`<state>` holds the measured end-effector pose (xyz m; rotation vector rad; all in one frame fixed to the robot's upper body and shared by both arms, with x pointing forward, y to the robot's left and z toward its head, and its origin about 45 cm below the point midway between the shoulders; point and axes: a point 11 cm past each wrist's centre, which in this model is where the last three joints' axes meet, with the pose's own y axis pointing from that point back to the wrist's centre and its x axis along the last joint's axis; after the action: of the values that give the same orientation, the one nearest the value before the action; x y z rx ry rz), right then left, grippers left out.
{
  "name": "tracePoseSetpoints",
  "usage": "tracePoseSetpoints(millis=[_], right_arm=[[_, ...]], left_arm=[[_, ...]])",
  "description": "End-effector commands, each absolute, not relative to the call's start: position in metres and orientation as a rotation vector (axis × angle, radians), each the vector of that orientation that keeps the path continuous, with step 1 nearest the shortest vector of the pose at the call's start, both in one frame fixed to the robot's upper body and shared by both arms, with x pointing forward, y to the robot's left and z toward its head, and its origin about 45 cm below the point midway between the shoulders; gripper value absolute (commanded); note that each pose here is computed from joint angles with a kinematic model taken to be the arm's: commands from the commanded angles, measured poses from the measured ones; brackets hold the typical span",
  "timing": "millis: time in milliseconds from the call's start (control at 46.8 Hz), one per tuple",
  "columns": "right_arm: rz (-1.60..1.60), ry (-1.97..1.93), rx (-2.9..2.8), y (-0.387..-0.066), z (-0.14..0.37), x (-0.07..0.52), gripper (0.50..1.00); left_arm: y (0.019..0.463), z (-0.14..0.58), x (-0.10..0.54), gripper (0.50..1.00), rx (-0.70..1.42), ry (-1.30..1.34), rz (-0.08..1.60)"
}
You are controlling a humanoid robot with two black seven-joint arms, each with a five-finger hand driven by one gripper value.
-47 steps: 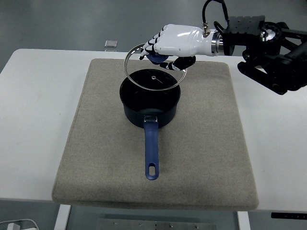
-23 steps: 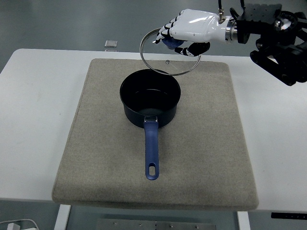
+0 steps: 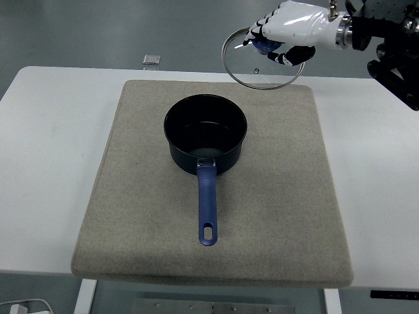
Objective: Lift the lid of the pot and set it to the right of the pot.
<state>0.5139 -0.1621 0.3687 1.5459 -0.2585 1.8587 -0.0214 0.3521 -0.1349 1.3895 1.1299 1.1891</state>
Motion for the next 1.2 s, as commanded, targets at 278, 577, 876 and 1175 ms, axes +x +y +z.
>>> tracePoseSetpoints(millis=[278,577,876,1175], right_arm=[[1.787,-0.225,1.486,-0.201,0.356,0.516,0.500],[1.720,-0.211,1.501,-0.222,0.330,0.512,0.500],[1.664,-0.203,1.518,-0.240,0.308,0.506,0.500],[1.619,-0.232,1.569,-0.245,0.290,0.500,0.500]], left_arm=[[0.352,-0.135,-0.021,1.000,1.389,1.131,1.190],[0.352,-0.135,-0.021,1.000,1.389,1.131,1.190],[0.352,-0.135,-0.021,1.000,1.389,1.131,1.190],[0.352,-0.135,-0.021,1.000,1.390,1.130,1.189]])
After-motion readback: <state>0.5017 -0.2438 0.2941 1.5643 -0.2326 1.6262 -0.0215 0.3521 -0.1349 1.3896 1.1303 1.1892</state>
